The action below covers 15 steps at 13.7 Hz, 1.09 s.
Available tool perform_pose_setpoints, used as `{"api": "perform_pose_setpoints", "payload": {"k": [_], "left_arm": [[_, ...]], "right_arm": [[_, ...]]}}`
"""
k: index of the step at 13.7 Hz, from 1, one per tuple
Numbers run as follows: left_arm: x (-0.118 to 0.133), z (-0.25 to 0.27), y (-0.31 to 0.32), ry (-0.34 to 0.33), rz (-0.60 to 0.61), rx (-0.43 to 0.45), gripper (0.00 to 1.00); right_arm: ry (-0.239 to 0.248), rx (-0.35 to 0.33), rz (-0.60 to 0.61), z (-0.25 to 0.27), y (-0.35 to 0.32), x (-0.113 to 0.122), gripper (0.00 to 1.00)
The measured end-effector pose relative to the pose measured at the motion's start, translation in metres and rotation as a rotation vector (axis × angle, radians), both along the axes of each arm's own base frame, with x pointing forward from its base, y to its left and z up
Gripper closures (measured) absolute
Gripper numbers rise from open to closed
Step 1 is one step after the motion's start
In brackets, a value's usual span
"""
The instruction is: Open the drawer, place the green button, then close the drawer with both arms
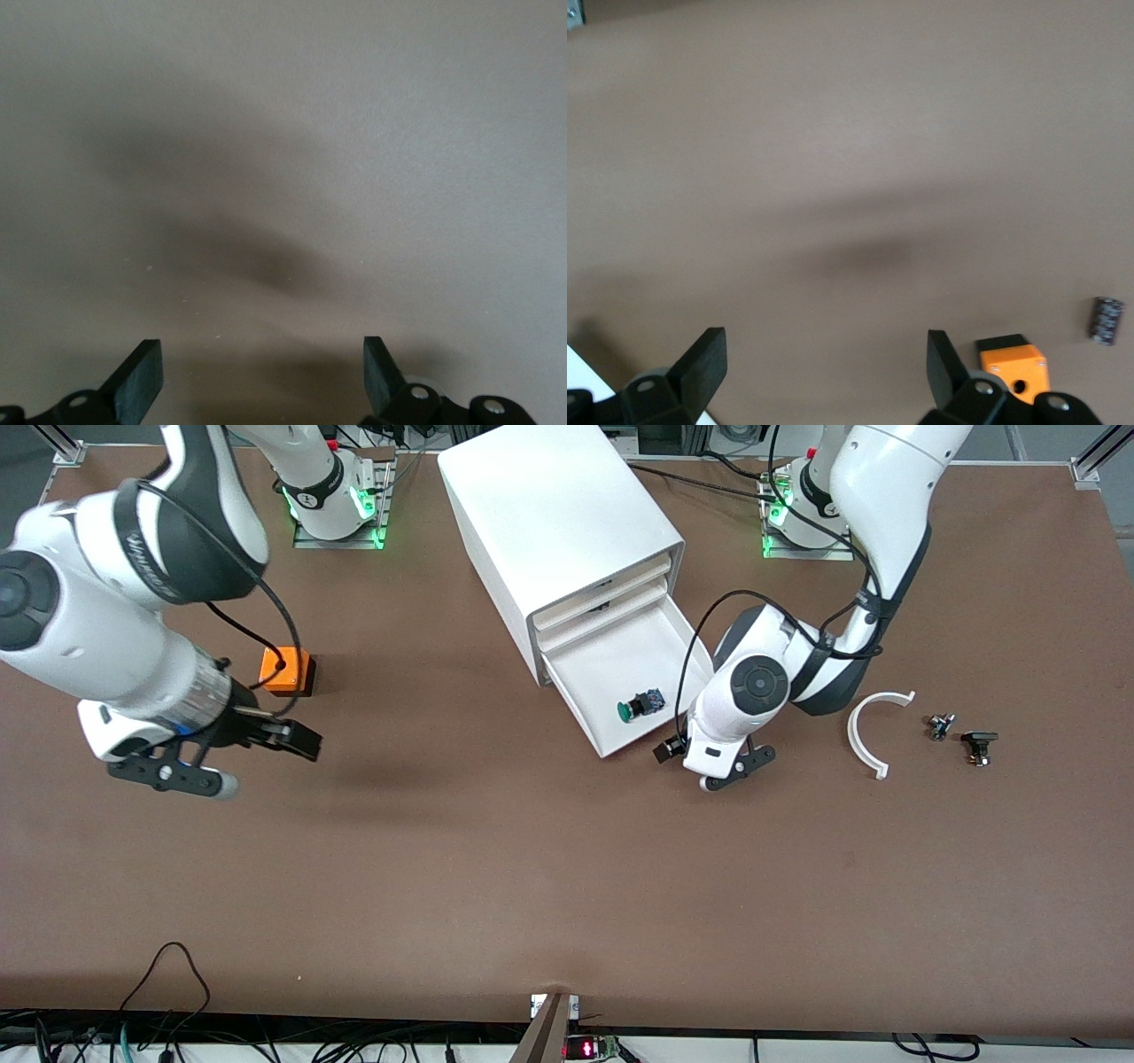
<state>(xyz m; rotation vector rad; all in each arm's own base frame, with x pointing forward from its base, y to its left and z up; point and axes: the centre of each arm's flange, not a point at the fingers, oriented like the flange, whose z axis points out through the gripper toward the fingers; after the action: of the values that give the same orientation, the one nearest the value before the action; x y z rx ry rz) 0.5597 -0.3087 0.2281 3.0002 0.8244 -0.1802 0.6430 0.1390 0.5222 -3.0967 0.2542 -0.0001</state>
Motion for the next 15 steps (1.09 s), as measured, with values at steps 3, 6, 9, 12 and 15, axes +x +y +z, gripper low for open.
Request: {"api": "perform_pose_setpoints", "payload": {"k": [3, 6, 9, 12, 15], "left_arm": [[-0.014, -0.016, -0.020, -0.018, 0.013, 0.026, 0.00], [-0.026, -0.015, -0.036, -0.007, -0.009, 0.012, 0.00], [-0.047, -0.015, -0.060, 0.014, -0.032, -0.006, 0.00], [-0.069, -0.017, -0.079, 0.038, -0.048, -0.015, 0.00], [-0.086, -0.021, -0.089, 0.059, -0.070, -0.017, 0.00]], "right_arm": [[0.005, -0.003, 0.053, 0.010, -0.031, -0.018, 0.00], [-0.010, -0.033, 0.081, 0.024, -0.044, -0.035, 0.00], [-0.024, -0.046, 0.087, 0.036, -0.050, -0.046, 0.00], [-0.023, -0.043, 0.091, 0.042, -0.049, -0.052, 0.00], [-0.017, -0.029, 0.093, 0.046, -0.054, -0.055, 0.00]]}}
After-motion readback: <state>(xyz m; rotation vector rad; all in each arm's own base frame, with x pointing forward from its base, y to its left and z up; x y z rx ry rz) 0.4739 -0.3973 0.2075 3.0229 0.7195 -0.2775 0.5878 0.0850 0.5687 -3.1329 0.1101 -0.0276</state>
